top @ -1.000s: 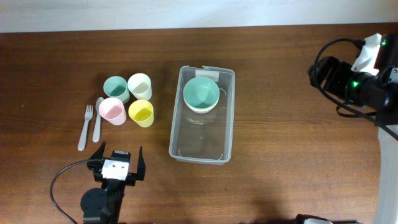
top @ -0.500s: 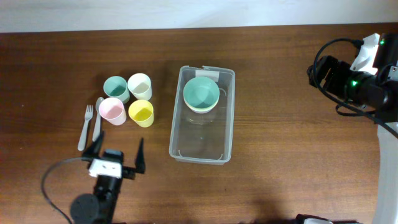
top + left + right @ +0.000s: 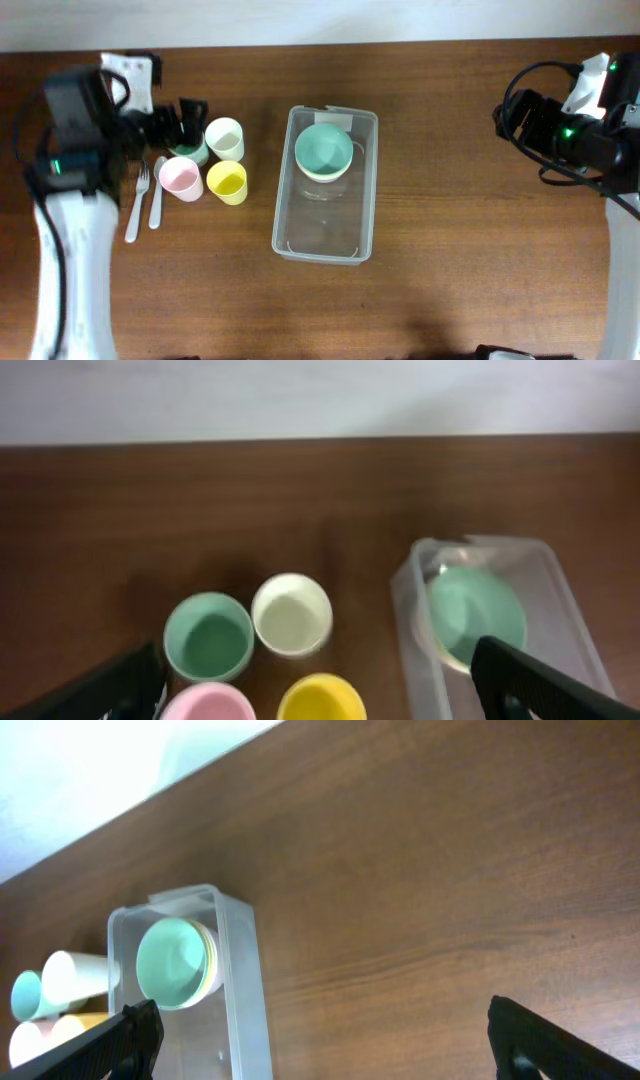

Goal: Pack container
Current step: 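Move the left gripper to the green cup and grasp it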

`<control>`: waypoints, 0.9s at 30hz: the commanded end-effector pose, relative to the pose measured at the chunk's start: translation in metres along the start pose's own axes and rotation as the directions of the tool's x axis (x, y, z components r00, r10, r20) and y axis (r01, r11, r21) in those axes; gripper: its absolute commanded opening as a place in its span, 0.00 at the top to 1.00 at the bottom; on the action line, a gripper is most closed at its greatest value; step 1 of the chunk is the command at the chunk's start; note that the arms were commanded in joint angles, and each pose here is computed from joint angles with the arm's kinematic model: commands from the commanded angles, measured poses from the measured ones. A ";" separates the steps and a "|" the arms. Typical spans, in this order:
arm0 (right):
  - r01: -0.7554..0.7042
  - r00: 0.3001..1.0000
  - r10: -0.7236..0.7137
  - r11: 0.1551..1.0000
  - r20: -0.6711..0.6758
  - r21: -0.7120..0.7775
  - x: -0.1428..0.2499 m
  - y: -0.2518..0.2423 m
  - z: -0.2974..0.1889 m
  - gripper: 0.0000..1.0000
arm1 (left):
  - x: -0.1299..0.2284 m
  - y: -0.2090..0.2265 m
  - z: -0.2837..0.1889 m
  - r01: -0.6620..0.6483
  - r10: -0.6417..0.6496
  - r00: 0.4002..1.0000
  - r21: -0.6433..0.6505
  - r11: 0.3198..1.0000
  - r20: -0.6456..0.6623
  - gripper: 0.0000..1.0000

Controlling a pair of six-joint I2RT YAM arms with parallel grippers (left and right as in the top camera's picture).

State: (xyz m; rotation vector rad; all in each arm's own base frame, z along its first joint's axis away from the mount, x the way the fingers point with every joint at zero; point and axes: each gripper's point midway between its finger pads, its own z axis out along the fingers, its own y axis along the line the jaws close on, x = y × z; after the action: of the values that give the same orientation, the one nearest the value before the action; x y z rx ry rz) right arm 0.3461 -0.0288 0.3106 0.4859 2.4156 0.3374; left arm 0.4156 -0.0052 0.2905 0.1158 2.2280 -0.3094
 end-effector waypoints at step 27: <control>0.009 1.000 -0.009 1.000 0.020 0.008 -0.005 -0.002 -0.004 0.01 | 0.122 0.142 0.147 0.165 -0.322 0.859 -0.380 0.910 -0.398 0.11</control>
State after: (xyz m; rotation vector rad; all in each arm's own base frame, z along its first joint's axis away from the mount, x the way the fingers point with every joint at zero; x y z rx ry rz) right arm 0.3468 -0.0289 0.3109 0.4854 2.4134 0.3378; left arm 0.4685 0.0816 0.0879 -0.2912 2.7523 -0.0657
